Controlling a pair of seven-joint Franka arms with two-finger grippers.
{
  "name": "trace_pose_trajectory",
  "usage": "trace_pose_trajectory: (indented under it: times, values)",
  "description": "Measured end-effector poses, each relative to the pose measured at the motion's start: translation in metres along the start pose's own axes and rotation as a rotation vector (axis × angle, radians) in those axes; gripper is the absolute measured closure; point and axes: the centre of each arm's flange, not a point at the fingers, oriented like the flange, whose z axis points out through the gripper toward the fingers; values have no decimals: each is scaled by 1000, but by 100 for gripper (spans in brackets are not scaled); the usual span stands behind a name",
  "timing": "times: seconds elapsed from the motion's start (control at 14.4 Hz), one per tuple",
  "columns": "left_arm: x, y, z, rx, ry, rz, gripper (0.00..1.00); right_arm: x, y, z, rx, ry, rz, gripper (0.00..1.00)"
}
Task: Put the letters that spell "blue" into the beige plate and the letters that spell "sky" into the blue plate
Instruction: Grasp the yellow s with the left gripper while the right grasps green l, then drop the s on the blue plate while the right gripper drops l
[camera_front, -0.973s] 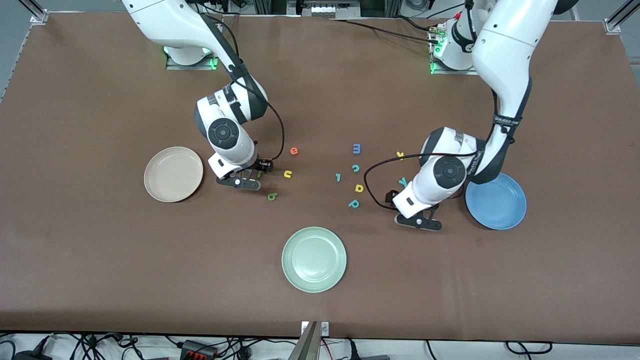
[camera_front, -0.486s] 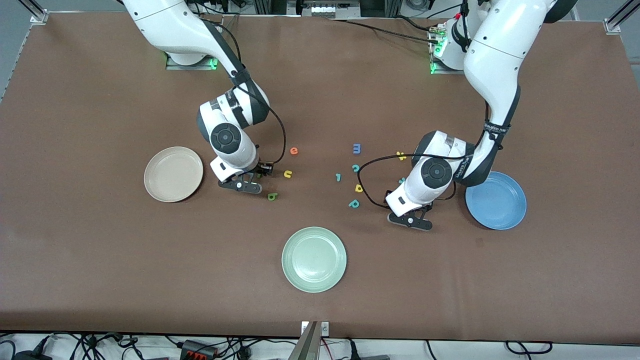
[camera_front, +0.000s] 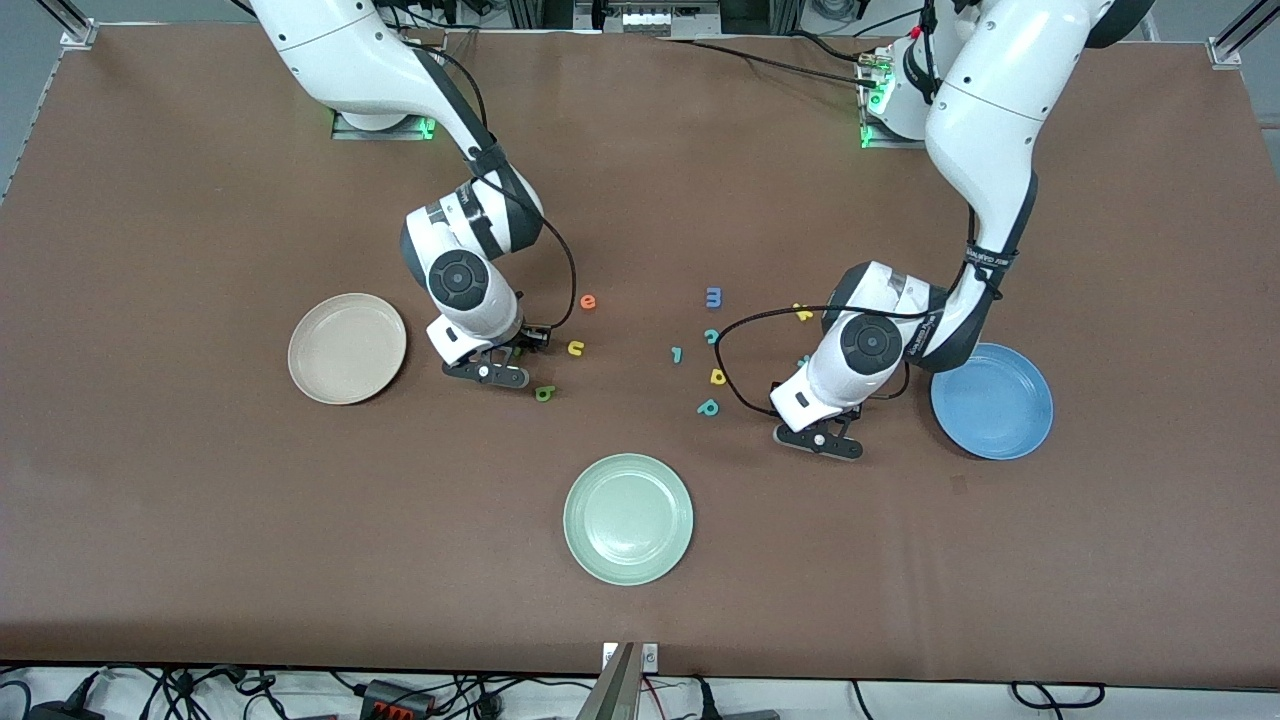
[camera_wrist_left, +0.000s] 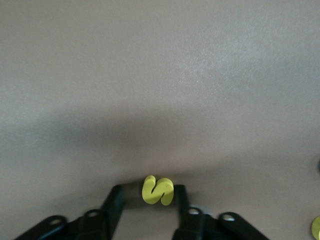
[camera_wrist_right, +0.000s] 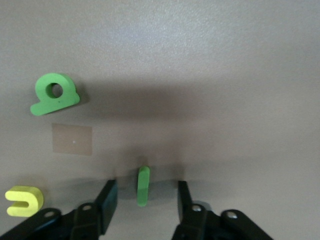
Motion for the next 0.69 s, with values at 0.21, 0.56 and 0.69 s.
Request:
trace_pose_trajectory:
  times: [0.21, 0.56, 0.69]
  values:
    - [1, -1, -1, 0, 4, -1, 73, -1, -3, 1, 2, 3, -5, 49]
    - [10, -23, -24, 15, 30, -31, 73, 6, 0, -4, 6, 14, 6, 91]
    - [12, -57, -44, 33, 1, -58, 73, 16, 6, -15, 15, 33, 22, 91]
